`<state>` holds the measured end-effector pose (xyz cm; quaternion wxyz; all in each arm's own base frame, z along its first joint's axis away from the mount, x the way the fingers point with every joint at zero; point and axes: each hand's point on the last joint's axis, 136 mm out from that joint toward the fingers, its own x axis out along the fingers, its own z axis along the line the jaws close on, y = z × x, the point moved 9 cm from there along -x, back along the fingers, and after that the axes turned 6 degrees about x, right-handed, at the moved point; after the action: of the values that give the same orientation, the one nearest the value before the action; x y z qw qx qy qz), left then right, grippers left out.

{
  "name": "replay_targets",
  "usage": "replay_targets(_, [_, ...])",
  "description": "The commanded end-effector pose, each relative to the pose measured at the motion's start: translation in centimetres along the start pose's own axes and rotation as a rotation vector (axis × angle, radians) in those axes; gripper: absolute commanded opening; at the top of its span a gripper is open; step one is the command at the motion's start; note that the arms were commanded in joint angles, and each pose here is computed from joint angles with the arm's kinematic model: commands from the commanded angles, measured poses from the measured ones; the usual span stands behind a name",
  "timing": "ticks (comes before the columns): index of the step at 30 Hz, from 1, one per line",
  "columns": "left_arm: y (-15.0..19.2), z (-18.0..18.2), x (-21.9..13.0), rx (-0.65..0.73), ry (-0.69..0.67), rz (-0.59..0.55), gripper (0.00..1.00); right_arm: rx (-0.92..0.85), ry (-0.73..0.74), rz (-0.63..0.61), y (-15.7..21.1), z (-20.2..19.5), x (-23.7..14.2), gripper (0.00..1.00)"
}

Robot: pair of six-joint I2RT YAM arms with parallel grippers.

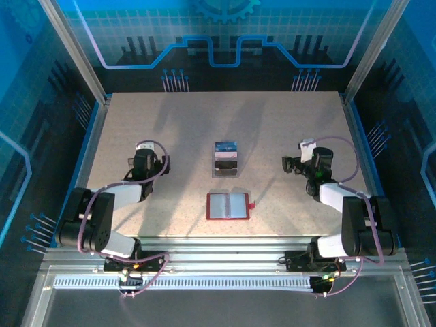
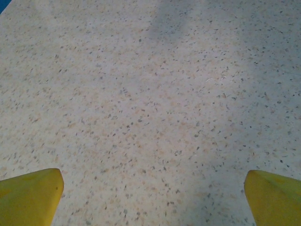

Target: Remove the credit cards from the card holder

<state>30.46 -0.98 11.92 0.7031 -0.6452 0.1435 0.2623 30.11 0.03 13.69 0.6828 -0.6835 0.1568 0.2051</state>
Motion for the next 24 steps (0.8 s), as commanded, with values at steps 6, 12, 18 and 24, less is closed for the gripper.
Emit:
replay_targets(6, [-0.8,0.6,0.5,-0.033,0.189,-0.27,0.99,0.044,-0.1,-0.264,0.0,1.4,-0.7,1.0])
replay_targets(12, [-1.0,0.4,0.5,-0.015,0.193,-0.258,0.99,-0.008,-0.109,-0.19,0.1,2.5,1.6,1.0])
replay_targets(18, [-1.0,0.2,0.4,-0.009,0.196,-0.262,0.99,0.014,-0.033,-0.205,0.2,2.1,1.4,1.0])
replay_targets(24, [-1.0,0.3,0.4,-0.01,0.195,-0.262,0.99,0.007,-0.05,-0.175,0.1,2.2,1.8,1.0])
